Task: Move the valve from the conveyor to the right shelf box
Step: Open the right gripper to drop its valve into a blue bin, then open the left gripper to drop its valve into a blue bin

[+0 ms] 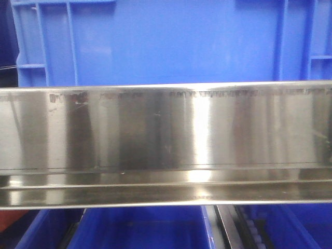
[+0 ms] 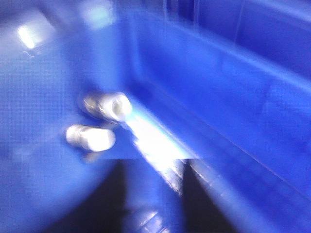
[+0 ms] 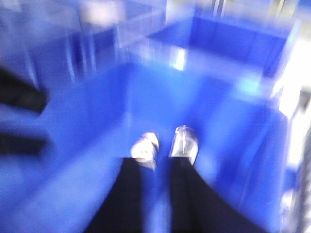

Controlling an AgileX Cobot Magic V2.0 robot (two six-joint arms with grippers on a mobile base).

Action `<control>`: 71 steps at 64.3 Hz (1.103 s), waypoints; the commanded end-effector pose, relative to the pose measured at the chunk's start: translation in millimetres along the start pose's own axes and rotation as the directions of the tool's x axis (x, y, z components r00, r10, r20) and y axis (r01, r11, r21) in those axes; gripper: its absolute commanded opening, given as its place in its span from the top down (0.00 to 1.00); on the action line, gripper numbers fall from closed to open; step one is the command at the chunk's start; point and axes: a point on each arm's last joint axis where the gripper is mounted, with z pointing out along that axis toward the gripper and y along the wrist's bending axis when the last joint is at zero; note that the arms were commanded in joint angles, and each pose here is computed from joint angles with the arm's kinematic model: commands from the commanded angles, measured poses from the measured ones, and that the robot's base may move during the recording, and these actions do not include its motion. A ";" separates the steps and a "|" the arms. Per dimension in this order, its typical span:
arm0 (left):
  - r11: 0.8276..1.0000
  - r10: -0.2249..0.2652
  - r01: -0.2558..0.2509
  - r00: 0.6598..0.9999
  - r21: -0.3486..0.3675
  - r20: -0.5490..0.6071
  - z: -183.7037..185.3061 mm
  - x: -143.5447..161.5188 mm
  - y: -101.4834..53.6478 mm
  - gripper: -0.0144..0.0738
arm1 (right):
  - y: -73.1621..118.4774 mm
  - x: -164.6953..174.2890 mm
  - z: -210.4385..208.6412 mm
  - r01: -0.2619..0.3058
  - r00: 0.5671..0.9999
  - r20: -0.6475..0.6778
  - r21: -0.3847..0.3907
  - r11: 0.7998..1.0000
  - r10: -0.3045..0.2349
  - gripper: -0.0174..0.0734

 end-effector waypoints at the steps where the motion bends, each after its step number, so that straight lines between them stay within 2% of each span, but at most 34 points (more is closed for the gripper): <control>1: 0.998 0.025 -0.023 0.999 -0.051 0.032 -32.4 -3.6 2.4 0.96 | -5.9 -1.9 -24.6 0.005 0.999 0.046 0.039 0.999 -0.006 0.98; 6: 0.995 0.007 -0.001 0.998 -0.102 0.055 -53.8 -1.0 5.4 0.96 | -11.9 6.5 -39.2 -0.005 0.999 0.049 0.075 0.997 0.001 0.98; 15: 0.987 0.010 0.007 0.994 -0.162 0.107 -80.7 17.6 7.3 0.96 | -16.5 29.0 -65.7 -0.018 0.996 0.090 0.132 0.991 0.006 0.98; 23: 0.988 0.029 0.007 0.973 -0.157 0.228 -101.4 40.5 2.6 0.96 | -11.9 54.0 -87.4 -0.023 0.989 0.150 0.148 0.989 0.000 0.98; 31: 0.988 0.050 0.007 0.928 -0.152 0.369 -123.9 68.2 -3.0 0.96 | -7.4 82.5 -103.0 -0.026 0.985 0.172 0.156 0.987 -0.002 0.98; 37: 0.989 0.062 0.003 0.901 -0.150 0.429 -131.3 94.8 -6.7 0.96 | -3.8 106.8 -114.5 -0.027 0.983 0.183 0.160 0.987 -0.002 0.99; 40: 0.989 0.068 0.004 0.877 -0.149 0.475 -139.0 109.4 -9.0 0.96 | -2.6 120.5 -116.7 -0.029 0.984 0.177 0.161 0.987 0.000 0.99; 47: 0.991 0.055 0.017 0.847 -0.129 0.529 -144.5 143.1 -13.7 0.96 | 0.6 148.7 -124.9 -0.030 0.984 0.178 0.164 0.986 0.001 0.99; 59: 0.995 0.004 0.052 0.839 -0.088 0.544 -142.8 199.4 -19.9 0.96 | 5.6 186.1 -137.3 -0.030 0.983 0.183 0.164 0.986 0.000 0.99; 71: 0.995 0.006 0.053 0.831 -0.089 0.556 -149.0 224.0 -22.3 0.96 | 7.7 198.1 -142.9 -0.029 0.982 0.187 0.163 0.986 -0.002 0.99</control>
